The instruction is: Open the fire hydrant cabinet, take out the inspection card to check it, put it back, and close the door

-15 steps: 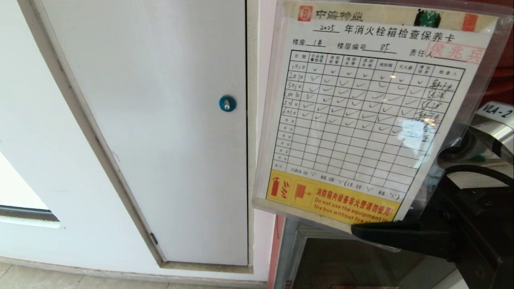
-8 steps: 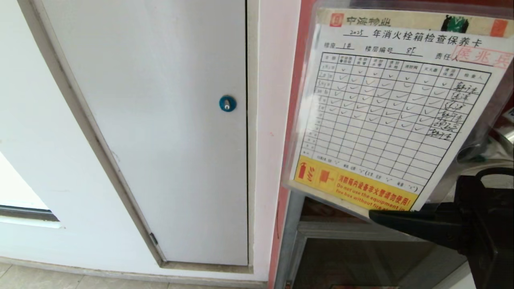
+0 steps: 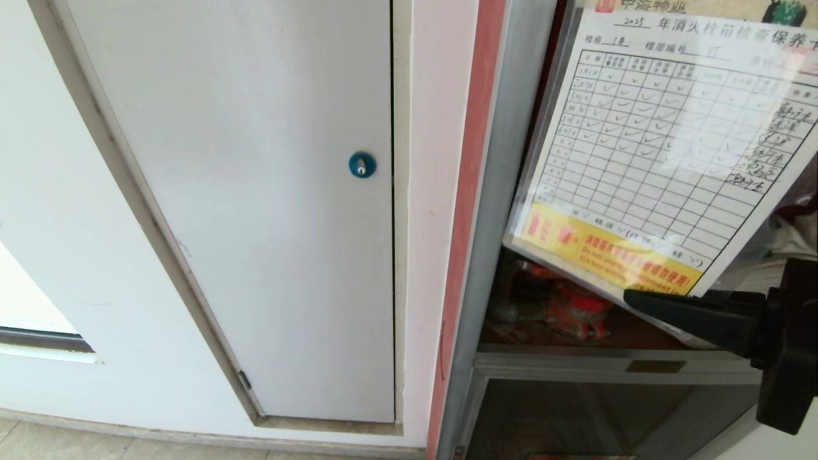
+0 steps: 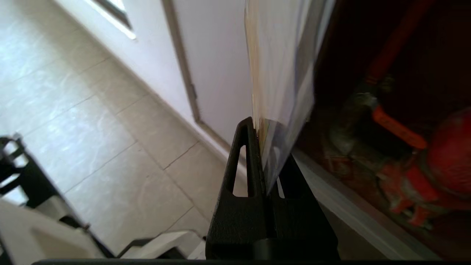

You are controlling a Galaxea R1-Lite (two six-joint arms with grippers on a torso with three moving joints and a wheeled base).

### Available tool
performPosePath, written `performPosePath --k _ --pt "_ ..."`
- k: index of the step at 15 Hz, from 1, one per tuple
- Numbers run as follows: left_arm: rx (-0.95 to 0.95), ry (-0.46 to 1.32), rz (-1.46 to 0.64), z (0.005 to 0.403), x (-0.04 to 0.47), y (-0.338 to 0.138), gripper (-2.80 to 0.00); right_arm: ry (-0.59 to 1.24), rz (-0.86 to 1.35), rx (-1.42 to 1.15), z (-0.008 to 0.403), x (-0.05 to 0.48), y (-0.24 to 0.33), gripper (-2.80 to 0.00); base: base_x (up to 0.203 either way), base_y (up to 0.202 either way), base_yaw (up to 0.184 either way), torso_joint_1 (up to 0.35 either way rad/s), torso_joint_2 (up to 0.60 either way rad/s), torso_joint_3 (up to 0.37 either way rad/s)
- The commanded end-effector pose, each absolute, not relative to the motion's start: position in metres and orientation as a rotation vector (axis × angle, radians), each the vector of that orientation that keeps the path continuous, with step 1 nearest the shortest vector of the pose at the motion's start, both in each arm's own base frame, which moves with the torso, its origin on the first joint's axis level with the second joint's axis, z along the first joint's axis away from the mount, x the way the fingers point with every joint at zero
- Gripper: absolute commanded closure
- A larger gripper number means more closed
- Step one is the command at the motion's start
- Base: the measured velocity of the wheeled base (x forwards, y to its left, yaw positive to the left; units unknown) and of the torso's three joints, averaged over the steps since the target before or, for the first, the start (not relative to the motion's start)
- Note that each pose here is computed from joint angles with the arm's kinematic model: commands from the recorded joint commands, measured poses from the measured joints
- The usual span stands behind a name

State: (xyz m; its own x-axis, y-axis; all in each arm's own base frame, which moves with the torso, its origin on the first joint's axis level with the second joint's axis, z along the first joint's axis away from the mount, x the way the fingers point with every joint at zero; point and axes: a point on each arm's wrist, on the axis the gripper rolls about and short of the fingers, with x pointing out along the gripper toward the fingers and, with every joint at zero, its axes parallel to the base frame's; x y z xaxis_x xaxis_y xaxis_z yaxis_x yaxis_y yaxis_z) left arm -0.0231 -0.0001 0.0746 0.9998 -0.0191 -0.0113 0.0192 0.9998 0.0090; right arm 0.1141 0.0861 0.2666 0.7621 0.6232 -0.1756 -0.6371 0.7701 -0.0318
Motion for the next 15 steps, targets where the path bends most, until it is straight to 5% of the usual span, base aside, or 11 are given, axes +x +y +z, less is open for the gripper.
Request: performPosePath --k 1,15 --pt "0.009 0.012 -0.018 0.075 -0.023 0.0 0.0 0.12 0.676 -0.08 0.267 0.116 0.087 0.0 0.0 0.0 0.0 0.0 0.0 0.0" --pt "0.009 0.012 -0.018 0.075 -0.023 0.0 0.0 0.009 0.223 -0.244 0.267 0.117 0.074 0.0 0.0 0.0 0.0 0.0 0.0 0.0"
